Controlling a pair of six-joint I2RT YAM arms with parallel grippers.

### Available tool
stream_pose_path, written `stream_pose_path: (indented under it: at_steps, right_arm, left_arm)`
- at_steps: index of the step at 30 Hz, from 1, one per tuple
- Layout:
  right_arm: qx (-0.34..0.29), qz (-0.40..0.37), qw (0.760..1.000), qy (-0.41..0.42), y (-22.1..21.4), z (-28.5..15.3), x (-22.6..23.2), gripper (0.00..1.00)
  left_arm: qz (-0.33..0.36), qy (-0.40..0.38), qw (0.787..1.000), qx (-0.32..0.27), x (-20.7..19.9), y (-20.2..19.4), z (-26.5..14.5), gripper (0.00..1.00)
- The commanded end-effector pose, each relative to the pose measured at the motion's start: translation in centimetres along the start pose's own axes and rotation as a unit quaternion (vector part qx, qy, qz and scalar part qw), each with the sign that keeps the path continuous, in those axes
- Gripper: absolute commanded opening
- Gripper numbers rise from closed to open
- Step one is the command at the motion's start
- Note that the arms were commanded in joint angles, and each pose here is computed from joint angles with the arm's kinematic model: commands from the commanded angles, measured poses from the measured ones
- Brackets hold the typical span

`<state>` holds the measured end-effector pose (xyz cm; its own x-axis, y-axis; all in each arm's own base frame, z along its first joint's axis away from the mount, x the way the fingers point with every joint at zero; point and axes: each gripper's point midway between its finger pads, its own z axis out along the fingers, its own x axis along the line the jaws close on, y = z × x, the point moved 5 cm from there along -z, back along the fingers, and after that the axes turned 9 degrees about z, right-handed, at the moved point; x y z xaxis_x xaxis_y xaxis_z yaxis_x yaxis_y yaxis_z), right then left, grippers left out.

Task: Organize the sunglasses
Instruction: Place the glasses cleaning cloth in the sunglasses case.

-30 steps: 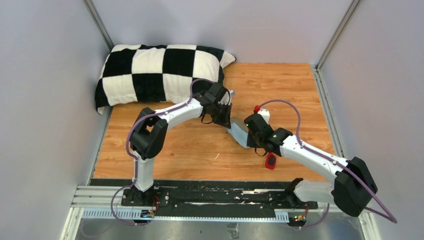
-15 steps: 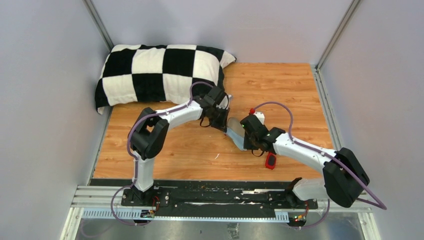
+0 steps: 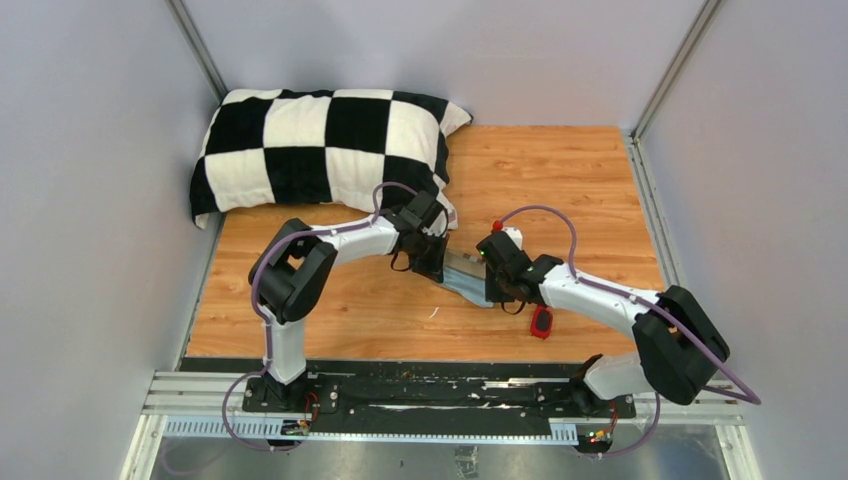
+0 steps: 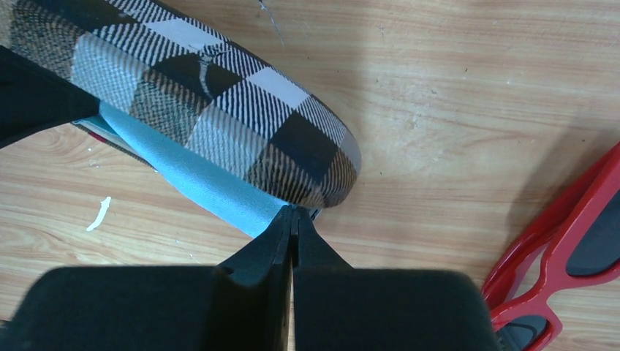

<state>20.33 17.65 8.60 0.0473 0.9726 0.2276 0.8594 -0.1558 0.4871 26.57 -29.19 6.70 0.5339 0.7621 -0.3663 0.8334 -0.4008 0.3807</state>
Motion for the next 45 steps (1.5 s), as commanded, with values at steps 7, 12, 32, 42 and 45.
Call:
stream_pose_path:
  at_steps: [7, 12, 32, 42, 45]
  right_arm:
    - [-0.012, -0.035, 0.999, -0.024, 1.0, 0.9, -0.2, 0.00]
    - [-0.019, -0.038, 0.999, -0.024, 1.4, 1.1, 0.1, 0.00]
    - [-0.017, -0.050, 0.998, -0.027, 1.9, 2.6, 0.8, 0.00]
    - [-0.013, -0.052, 0.998, -0.029, 1.6, 2.6, 0.5, 0.00]
    - [-0.009, -0.051, 0.998, -0.029, 1.3, 2.6, 0.4, 0.00]
  left_arm:
    - [0.003, 0.035, 0.999, -0.029, 0.3, 0.8, -0.9, 0.00]
    - [0.002, 0.053, 0.998, -0.037, 0.7, 0.7, -1.4, 0.00]
    - [-0.002, 0.114, 0.992, -0.047, 2.1, 0.5, -2.1, 0.00]
    - [-0.017, 0.134, 0.989, -0.058, 2.6, 0.1, -2.4, 0.00]
    - [-0.019, 0.134, 0.988, -0.070, 2.5, 0.1, -2.8, 0.00]
